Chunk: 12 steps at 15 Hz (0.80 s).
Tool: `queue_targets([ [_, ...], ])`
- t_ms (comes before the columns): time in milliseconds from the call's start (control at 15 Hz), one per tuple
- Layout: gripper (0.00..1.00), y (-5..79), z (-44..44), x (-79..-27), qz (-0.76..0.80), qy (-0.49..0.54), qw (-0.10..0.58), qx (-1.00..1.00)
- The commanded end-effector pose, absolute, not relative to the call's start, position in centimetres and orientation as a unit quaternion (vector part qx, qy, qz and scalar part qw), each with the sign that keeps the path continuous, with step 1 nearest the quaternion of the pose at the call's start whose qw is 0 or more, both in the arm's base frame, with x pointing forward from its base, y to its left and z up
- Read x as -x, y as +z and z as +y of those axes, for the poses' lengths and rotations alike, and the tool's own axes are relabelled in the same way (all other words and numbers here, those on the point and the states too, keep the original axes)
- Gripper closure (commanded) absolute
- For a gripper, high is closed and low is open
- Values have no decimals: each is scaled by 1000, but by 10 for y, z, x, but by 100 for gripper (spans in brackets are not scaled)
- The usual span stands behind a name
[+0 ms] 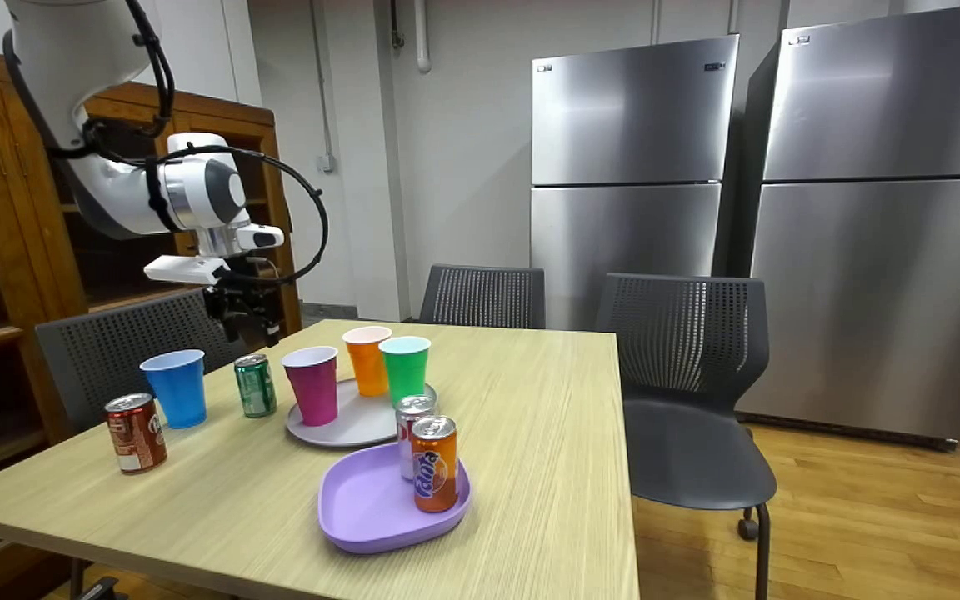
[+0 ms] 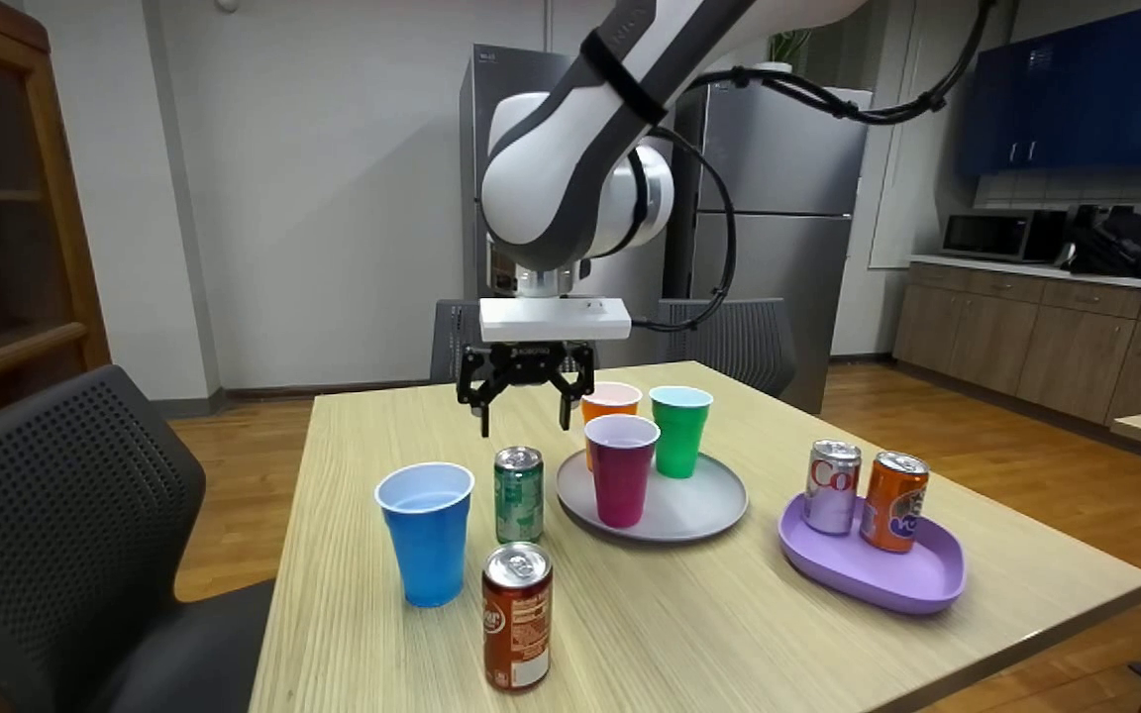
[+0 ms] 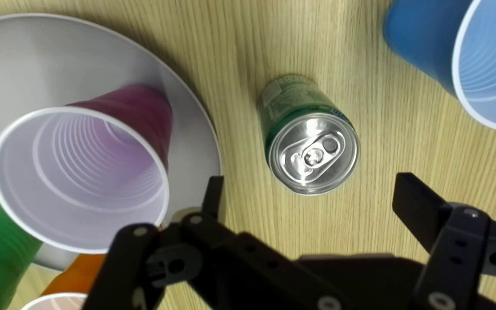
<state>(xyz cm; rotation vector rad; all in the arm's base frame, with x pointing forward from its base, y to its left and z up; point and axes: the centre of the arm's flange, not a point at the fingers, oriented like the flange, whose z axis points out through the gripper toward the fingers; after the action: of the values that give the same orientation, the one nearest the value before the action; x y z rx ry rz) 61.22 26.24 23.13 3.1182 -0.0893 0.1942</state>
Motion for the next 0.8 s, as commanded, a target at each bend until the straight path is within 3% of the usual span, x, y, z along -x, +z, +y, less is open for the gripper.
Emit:
queue_targets([
  [0,0,225,276,-637,-10,40,10,-999],
  [733,0,196,277,-648,-6,3,24,-1000],
])
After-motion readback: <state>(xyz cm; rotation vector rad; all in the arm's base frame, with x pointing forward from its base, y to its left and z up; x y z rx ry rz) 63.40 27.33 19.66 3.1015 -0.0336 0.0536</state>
